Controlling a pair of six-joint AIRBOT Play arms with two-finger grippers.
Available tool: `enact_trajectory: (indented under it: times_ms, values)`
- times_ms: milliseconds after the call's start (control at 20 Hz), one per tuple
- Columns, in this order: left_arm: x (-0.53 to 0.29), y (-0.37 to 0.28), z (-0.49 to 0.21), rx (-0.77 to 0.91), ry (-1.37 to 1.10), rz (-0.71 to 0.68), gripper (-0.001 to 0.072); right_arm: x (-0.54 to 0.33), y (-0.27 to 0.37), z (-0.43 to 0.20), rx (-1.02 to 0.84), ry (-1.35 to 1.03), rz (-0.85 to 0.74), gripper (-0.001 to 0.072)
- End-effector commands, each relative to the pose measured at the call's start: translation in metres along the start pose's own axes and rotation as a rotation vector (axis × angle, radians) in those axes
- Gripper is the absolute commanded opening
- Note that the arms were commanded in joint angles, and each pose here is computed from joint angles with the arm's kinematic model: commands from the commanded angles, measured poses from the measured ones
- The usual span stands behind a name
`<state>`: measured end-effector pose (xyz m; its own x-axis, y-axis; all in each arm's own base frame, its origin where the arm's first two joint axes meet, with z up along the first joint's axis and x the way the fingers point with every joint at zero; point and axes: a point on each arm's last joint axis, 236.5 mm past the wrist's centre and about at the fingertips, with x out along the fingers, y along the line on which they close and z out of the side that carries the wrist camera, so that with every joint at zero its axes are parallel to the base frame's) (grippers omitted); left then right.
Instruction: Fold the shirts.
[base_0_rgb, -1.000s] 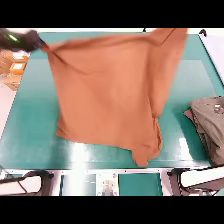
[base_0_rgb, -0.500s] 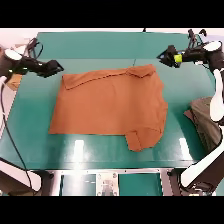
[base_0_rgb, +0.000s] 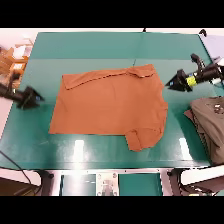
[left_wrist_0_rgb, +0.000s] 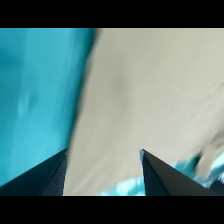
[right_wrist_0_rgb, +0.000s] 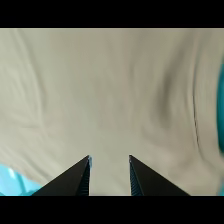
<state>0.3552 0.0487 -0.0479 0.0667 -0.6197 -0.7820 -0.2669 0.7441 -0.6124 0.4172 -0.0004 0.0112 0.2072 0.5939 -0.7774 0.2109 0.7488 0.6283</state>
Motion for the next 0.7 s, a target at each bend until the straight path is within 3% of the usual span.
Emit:
enact_trajectory:
  times_ms: [0, 50, 150, 200, 300, 450, 500, 550, 650]
  values:
    - [0.029, 0.059, -0.075, -0.099, 0.127, 0.122, 0.0521, -0.008, -0.037, -0.066, 0.120, -0.070, -0.036, 0.0283]
    - [0.037, 0.058, -0.078, -0.115, 0.121, 0.104, 0.0520, -0.011, -0.048, -0.083, 0.166, -0.119, -0.047, 0.0282]
    - [0.051, 0.052, -0.083, -0.114, 0.126, 0.075, 0.0417, -0.019, -0.070, -0.112, 0.251, -0.221, -0.068, 0.0282]
    - [0.057, 0.050, -0.085, -0.106, 0.135, 0.078, 0.0417, -0.022, -0.081, -0.124, 0.295, -0.271, -0.078, 0.0300]
    - [0.070, 0.049, -0.087, -0.084, 0.143, 0.100, 0.0417, -0.019, -0.100, -0.146, 0.395, -0.330, -0.087, 0.0467]
    - [0.085, 0.029, -0.096, -0.060, 0.184, 0.067, 0.0409, 0.013, -0.114, -0.182, 0.490, -0.265, -0.071, 0.0494]
    - [0.086, 0.021, -0.100, -0.052, 0.204, 0.036, 0.0199, 0.025, -0.117, -0.192, 0.503, -0.234, -0.070, 0.0494]
    - [0.084, 0.015, -0.105, -0.040, 0.227, 0.011, 0.0058, 0.035, -0.121, -0.199, 0.498, -0.213, -0.074, 0.0494]
    - [0.083, 0.015, -0.107, -0.036, 0.237, 0.013, 0.0026, 0.056, -0.120, -0.209, 0.498, -0.166, -0.056, 0.0493]
